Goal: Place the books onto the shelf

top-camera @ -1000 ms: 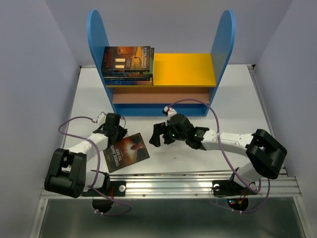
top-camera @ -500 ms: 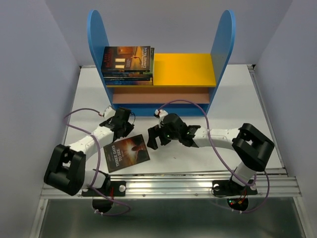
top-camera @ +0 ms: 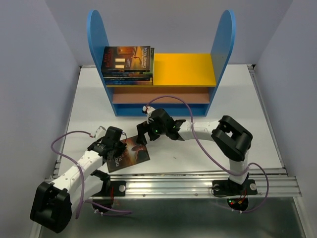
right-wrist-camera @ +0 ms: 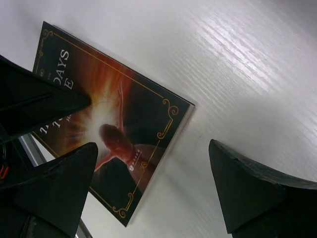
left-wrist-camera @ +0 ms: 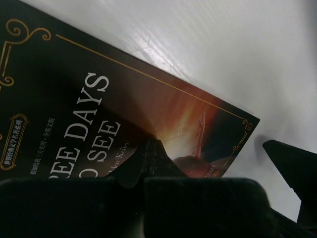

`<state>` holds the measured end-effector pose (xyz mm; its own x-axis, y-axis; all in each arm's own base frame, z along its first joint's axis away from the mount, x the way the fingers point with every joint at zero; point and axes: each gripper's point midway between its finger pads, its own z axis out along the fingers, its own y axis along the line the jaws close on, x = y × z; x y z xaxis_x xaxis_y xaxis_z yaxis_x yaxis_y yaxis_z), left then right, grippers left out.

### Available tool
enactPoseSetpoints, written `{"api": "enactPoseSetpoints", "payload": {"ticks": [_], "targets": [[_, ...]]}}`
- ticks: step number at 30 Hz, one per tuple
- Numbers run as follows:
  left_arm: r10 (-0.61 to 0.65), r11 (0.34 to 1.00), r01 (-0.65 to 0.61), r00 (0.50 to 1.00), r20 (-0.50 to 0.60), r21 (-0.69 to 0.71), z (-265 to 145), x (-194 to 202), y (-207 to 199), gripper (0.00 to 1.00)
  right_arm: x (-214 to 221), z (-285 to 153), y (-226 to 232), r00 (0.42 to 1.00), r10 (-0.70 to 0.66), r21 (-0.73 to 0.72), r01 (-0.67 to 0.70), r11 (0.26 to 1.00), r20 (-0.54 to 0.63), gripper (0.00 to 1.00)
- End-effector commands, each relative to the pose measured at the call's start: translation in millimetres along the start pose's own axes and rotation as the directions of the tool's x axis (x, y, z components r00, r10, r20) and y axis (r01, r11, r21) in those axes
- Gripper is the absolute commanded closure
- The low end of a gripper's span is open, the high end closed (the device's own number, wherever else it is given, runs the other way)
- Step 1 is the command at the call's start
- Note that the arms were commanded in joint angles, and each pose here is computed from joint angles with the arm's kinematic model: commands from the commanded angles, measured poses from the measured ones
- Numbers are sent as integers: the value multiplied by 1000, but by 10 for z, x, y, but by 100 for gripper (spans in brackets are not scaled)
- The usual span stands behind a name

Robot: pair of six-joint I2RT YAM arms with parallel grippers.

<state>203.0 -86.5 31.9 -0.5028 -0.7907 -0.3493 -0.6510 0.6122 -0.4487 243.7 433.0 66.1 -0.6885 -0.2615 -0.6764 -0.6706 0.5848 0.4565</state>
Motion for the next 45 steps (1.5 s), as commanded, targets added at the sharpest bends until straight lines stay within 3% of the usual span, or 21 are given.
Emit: {"api": "enactPoseSetpoints", "payload": {"ticks": [1,13,20,23,24,28,33,42,45], "targets": [[-23,1000,22,999,-30,-12,10,68,19,100,-219,133,211,999,-10,-86,14,996,37,0],[43,991,-47,998,-38,-124,124,58,86,100,-68,209,559,994,89,-294,-102,950,-57,0],[40,991,-44,999,-33,-123,122,50,90,100,-265,-13,769,997,77,-368,-71,927,2,4],[40,992,-43,999,-33,-122,119,52,85,100,-317,-87,822,997,73,-382,-61,922,16,13],[38,991,-42,999,-33,-124,121,53,87,100,-308,-95,829,997,77,-386,-67,920,11,23],[29,991,-32,999,-28,-127,121,43,92,100,-178,-65,805,994,101,-390,-106,915,-33,42],[22,992,-25,999,-26,-123,115,46,91,100,-63,21,725,992,114,-371,-128,920,-60,51],[6,996,-8,1000,-19,-88,90,37,54,100,29,246,445,992,109,-247,-122,961,-66,58],[6,997,-8,1000,-23,-71,89,48,33,100,4,276,338,995,95,-191,-101,976,-43,76]]}}
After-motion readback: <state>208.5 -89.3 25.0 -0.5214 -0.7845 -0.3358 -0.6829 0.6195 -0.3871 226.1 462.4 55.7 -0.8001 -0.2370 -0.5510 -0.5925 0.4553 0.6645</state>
